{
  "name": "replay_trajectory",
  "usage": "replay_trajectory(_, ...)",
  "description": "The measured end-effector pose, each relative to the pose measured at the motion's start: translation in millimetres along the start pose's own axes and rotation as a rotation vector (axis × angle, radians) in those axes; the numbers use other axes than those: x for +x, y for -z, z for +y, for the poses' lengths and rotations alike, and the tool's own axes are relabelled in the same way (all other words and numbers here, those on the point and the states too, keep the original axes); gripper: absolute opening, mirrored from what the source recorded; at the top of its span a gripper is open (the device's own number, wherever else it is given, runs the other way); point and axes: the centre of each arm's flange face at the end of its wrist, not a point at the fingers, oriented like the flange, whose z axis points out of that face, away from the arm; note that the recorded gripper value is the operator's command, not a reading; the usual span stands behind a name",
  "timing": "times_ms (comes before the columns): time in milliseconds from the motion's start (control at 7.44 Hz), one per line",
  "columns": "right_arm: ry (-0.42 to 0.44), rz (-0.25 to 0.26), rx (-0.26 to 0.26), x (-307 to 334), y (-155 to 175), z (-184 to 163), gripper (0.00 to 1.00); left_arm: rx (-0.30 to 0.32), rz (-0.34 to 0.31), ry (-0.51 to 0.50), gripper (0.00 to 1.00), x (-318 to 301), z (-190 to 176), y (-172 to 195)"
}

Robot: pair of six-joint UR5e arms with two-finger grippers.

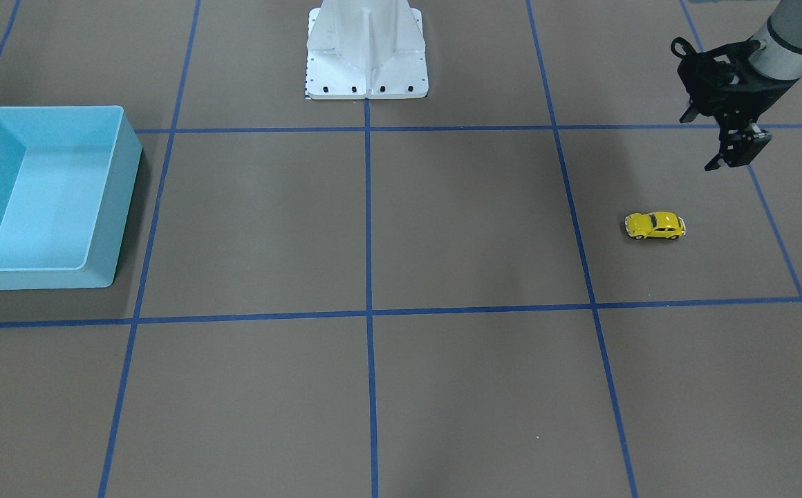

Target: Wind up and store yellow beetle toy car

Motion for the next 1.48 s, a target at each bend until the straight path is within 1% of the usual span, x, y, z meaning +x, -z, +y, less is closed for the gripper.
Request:
replay_trajectory(269, -0.004, 0.000, -0.002, 1.6, -0.8, 0.3, 1.00, -0.018, -0.011, -0.036, 1.00, -8.6, -18.0, -11.6)
replay_trajectory(403, -0.009, 0.000, -0.003, 3.1, -1.7, 0.7, 1.00, -0.037, -0.032, -0.048, 1.00, -8.8, -18.5, -15.5)
replay_trajectory(537, -0.013, 0.000, -0.006, 4.6, -2.9, 1.5, 1.00, -0.037, -0.036, -0.056, 1.00, -6.4, -17.2, -18.4)
replay_trajectory(806, -0.015, 0.001, -0.009, 6.1, -4.0, 2.5, 1.00, -0.026, -0.026, -0.058, 1.00, -5.5, -14.7, -25.1)
replay_trajectory(1209, -0.017, 0.000, -0.009, 7.2, -4.5, 3.2, 1.00, 0.013, -0.044, -0.081, 1.00, -21.9, -3.4, -63.6)
replay_trajectory(1478, -0.017, 0.000, -0.008, 7.4, -4.1, 3.3, 1.00, 0.018, -0.039, -0.090, 1.00, -22.9, -1.4, -76.4)
